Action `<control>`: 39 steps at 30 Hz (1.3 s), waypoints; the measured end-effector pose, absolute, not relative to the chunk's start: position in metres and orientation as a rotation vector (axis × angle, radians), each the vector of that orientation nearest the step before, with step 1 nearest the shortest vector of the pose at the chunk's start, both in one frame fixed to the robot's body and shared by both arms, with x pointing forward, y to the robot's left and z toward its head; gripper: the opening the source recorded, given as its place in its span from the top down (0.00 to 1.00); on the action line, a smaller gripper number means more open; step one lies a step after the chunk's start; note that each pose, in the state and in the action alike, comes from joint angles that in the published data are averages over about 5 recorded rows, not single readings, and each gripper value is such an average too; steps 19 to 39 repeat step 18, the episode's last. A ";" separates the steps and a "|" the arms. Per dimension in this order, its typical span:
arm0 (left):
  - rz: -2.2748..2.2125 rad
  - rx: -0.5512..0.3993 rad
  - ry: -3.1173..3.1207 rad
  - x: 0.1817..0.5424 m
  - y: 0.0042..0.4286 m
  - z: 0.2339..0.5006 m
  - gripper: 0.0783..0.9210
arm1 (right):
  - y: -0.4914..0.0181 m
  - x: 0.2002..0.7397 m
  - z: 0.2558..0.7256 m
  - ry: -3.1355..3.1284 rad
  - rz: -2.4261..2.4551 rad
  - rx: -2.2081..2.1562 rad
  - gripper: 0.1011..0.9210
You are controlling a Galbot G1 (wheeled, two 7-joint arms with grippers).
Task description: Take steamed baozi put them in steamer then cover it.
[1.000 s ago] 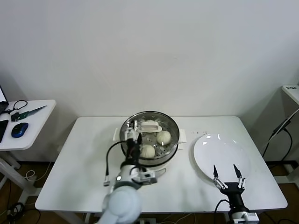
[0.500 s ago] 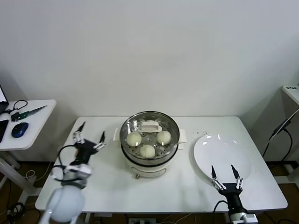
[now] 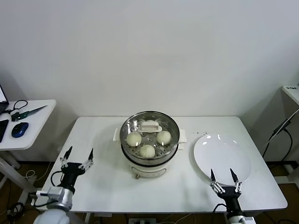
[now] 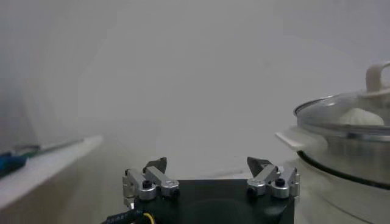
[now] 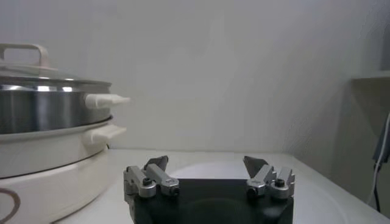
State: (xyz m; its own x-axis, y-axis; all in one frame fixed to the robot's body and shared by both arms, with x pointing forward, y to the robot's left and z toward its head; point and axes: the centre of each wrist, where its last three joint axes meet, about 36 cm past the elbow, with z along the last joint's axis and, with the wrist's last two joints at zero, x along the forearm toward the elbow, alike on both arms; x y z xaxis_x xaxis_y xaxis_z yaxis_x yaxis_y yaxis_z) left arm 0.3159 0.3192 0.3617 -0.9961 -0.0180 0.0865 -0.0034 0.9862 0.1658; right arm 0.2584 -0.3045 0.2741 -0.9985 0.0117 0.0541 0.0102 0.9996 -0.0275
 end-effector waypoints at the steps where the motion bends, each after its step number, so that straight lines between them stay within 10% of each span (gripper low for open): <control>1: -0.230 0.017 -3.044 0.314 0.320 0.359 0.12 | -0.304 0.258 0.274 -3.085 0.039 -0.016 0.12; 39: -0.028 0.033 -3.056 0.292 0.325 0.339 0.12 | -0.299 0.257 0.274 -3.081 0.013 -0.001 0.12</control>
